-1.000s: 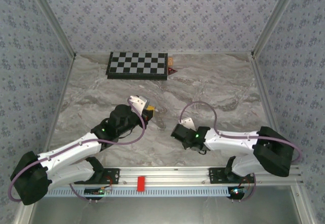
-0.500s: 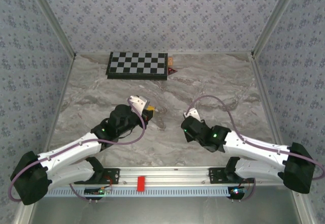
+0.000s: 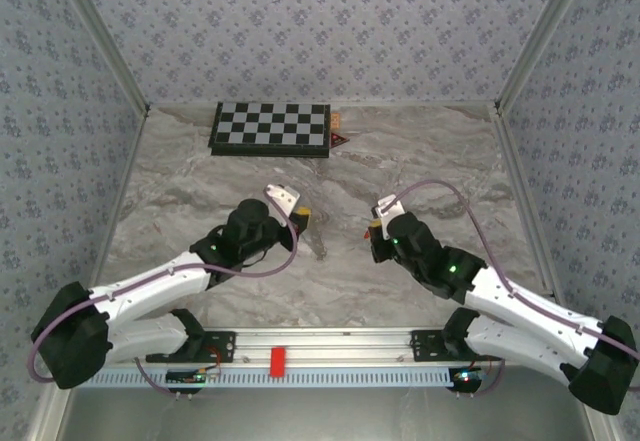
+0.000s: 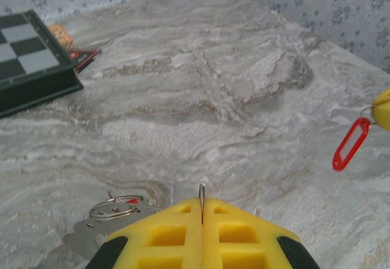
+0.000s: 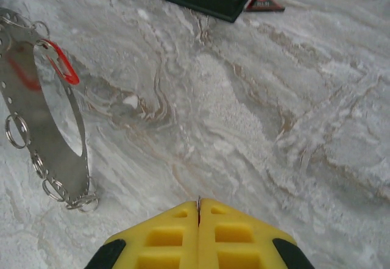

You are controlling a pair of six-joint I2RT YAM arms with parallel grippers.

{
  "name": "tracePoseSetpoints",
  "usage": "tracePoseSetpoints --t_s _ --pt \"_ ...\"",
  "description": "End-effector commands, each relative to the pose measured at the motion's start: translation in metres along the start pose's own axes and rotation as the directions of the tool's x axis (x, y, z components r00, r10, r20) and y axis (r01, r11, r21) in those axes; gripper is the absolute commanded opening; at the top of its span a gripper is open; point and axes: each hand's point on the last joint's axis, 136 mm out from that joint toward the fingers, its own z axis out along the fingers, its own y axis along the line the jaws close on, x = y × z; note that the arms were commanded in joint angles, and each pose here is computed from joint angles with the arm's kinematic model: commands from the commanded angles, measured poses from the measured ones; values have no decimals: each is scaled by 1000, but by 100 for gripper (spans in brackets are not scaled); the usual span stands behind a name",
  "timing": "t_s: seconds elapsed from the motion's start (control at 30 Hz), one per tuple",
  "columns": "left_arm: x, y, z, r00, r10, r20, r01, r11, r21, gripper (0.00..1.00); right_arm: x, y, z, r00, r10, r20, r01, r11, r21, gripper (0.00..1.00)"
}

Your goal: Put the keys on the keyring

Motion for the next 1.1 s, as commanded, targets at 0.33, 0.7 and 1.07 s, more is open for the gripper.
tracePoseSetpoints --t_s 0.33,0.7,1.07 --pt "-63 -20 11 977 123 171 -134 990 51 0 -55 6 -9 937 -129 324 173 979 -111 0" --pt "-56 -23 -17 965 103 240 -126 989 81 0 -69 11 -9 925 -118 362 187 969 -160 0" --pt "-55 -41 -37 953 128 273 -171 975 139 0 -77 35 -14 877 -119 466 283 911 -299 0"
